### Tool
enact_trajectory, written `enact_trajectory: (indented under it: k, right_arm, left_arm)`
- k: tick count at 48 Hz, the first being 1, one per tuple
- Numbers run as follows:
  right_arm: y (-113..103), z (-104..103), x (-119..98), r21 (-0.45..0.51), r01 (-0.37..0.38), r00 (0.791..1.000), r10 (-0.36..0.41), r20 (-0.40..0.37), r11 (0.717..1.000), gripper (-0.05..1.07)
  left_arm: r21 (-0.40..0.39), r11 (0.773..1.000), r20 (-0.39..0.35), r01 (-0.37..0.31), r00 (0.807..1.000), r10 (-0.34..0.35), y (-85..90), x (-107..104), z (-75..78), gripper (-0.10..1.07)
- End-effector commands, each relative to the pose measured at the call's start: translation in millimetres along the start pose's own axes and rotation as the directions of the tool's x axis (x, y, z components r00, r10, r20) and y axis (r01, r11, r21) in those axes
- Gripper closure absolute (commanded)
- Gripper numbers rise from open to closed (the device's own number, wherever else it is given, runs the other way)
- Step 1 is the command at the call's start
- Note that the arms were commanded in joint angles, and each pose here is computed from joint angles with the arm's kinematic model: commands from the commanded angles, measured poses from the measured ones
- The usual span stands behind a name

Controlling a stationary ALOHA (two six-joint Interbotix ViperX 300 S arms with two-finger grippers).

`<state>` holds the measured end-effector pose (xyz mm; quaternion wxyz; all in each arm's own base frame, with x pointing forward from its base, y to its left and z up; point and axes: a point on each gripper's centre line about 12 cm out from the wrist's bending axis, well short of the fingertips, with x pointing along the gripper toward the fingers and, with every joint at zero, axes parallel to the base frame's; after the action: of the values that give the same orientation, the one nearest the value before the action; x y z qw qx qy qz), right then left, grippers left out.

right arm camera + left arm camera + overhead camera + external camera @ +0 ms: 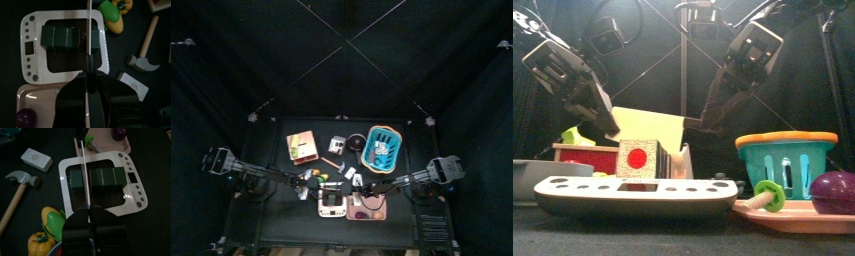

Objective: Cut sushi roll

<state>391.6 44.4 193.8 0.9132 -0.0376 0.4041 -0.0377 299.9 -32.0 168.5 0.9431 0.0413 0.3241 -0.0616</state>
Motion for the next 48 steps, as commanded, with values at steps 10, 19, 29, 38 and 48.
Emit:
enact_trajectory:
  k: [10,19,29,38,48]
  right_arm:
    - [13,25,-33,-0.008,-0.051,0.992,0.051,0.119,0.999,0.55]
    - [25,18,-23,0.012,-0.081,0.994,0.08,0.081,0.997,0.55]
    - [33,10,-12,0.014,-0.09,0.995,0.089,0.044,0.996,0.55]
    - [36,12,-14,0.007,-0.097,0.994,0.097,0.05,0.995,0.55]
    - [37,12,-13,0.007,-0.097,0.994,0.097,0.05,0.995,0.55]
  left_arm:
    - [0.017,0.999,0.028,0.03,0.999,-0.031,-10.9,-2,6.0,0.72]
    - [0.015,0.998,-0.001,0.055,0.999,-0.055,-20.0,2,-2.3,0.72]
    - [-0.001,0.997,-0.02,0.078,0.997,-0.078,-29.8,5,-6.5,0.72]
    - [-0.005,0.996,-0.023,0.091,0.996,-0.091,-34.9,5,-7.2,0.72]
    - [-0.007,0.995,-0.028,0.099,0.995,-0.099,-38.1,6,-8.6,0.72]
